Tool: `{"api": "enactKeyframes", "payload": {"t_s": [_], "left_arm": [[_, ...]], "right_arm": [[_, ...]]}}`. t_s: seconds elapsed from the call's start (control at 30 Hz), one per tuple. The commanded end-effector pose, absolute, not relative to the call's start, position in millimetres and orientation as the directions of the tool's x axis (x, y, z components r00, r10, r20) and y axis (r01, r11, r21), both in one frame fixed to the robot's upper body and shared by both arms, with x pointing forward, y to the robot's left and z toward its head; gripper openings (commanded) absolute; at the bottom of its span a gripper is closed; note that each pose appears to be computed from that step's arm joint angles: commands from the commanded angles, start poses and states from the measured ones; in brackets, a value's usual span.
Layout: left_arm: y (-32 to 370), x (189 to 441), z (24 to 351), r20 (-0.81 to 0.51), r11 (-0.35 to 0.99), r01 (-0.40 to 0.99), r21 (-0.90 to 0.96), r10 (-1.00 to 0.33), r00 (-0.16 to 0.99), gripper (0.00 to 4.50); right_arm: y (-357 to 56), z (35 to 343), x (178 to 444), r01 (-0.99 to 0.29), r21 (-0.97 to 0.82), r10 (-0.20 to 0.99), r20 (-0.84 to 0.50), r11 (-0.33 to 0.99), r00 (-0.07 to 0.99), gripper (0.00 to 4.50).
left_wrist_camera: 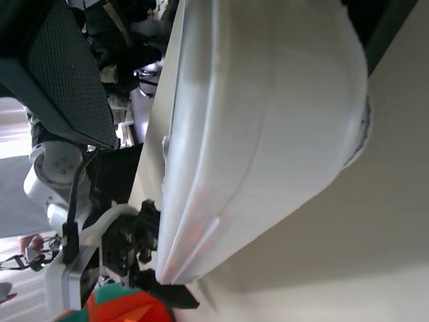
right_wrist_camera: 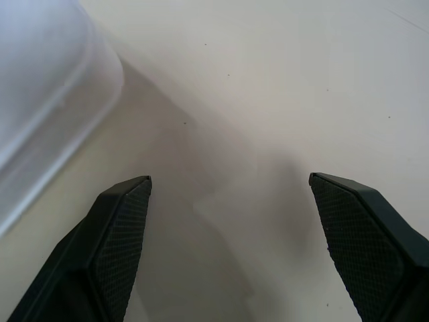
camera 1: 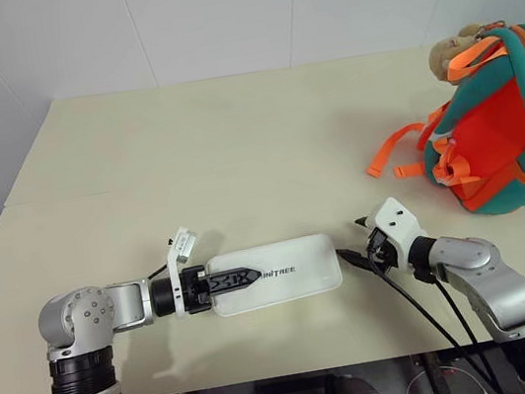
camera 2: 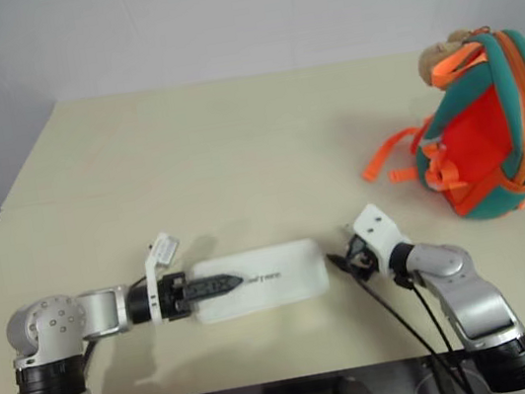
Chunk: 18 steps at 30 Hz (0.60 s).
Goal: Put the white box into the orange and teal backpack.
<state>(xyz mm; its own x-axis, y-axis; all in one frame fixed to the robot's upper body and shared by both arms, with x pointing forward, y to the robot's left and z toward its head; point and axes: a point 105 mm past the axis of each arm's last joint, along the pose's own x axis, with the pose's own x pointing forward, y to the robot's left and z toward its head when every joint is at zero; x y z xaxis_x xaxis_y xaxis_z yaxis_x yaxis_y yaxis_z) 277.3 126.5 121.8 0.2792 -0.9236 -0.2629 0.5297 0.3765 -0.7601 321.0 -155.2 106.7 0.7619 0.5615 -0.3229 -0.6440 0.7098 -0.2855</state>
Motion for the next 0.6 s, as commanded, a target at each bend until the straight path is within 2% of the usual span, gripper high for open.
{"api": "enactKeyframes", "payload": {"t_s": [0.03, 0.3, 0.6], "left_arm": [[131.8, 276.3, 122.0, -0.284, 0.396, 0.573, -0.717, -0.917, 0.279, 3.95], [137.5, 279.4, 117.1, -0.325, 0.439, 0.590, -0.678, -0.899, 0.294, 3.95], [163.0, 285.5, 117.0, -0.379, 0.498, 0.593, -0.633, -0.867, 0.324, 3.95]], "right_arm": [[-149.5, 116.0, 320.8, -0.653, -0.308, 0.584, -0.293, 0.692, 0.757, 4.50], [-147.6, 115.9, 320.5, -0.658, -0.305, 0.590, -0.292, 0.688, 0.752, 4.50], [-146.6, 116.0, 321.4, -0.662, -0.305, 0.594, -0.294, 0.685, 0.749, 4.50]]}}
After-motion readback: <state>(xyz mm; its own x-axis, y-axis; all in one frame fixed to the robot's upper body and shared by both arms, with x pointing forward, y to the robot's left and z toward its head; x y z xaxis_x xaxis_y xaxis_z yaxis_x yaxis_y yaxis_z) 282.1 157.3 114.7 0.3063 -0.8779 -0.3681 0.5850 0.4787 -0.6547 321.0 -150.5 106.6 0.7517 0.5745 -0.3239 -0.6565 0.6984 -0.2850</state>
